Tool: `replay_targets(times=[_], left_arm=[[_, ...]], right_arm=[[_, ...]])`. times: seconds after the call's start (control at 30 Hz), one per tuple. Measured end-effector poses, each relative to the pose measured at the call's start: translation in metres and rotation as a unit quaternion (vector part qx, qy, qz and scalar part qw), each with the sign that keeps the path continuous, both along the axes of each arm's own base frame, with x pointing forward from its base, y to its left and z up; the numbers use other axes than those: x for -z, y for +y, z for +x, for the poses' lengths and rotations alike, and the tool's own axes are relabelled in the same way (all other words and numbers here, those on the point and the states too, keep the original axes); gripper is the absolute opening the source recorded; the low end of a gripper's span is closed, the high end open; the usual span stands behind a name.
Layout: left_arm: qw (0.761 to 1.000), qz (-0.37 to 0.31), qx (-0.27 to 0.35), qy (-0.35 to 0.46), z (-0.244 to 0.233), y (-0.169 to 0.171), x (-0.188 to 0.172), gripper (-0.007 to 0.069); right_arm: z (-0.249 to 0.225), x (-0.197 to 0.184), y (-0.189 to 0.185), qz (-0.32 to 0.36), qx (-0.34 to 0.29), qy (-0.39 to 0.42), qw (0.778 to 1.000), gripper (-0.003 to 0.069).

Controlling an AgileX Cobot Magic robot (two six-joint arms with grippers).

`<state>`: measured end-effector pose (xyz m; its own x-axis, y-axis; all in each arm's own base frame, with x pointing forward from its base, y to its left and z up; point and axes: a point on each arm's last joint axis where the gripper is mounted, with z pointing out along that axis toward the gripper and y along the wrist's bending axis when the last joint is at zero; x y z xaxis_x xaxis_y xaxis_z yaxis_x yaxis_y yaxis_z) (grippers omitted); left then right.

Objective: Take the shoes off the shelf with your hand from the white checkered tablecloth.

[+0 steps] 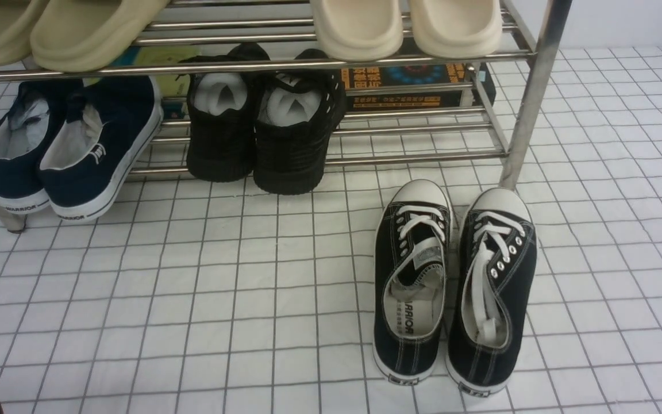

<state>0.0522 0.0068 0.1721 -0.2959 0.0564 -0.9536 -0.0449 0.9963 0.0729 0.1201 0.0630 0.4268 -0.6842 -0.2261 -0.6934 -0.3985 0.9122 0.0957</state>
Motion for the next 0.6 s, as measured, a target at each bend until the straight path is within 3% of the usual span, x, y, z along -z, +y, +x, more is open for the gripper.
replay_targets(times=[0.1, 0.13, 0.33, 0.43, 0.57, 0.6], left_arm=[[1.0, 0.0, 0.0, 0.0, 0.0, 0.0, 0.0, 0.0239], [1.0, 0.0, 0.0, 0.0, 0.0, 0.0, 0.0, 0.0239], [1.0, 0.0, 0.0, 0.0, 0.0, 0.0, 0.0, 0.0239], [1.0, 0.0, 0.0, 0.0, 0.0, 0.0, 0.0, 0.0239], [1.0, 0.001, 0.0, 0.001, 0.0, 0.0, 0.0, 0.0239], [1.0, 0.001, 0.0, 0.0, 0.0, 0.0, 0.0, 0.0239]], right_arm=[[-0.035, -0.002, -0.018, 0.028, 0.002, -0.059, 0.998, -0.0015], [-0.063, 0.001, -0.032, 0.059, 0.002, -0.118, 0.991, -0.0015], [-0.13, 0.068, -0.065, 0.148, -0.002, -0.331, 0.932, -0.0015], [-0.127, 0.095, -0.064, 0.159, -0.002, -0.367, 0.916, -0.0015], [-0.111, 0.115, -0.056, 0.152, 0.02, -0.37, 0.916, -0.0015], [-0.107, 0.116, -0.054, 0.159, 0.001, -0.368, 0.916, -0.0015]])
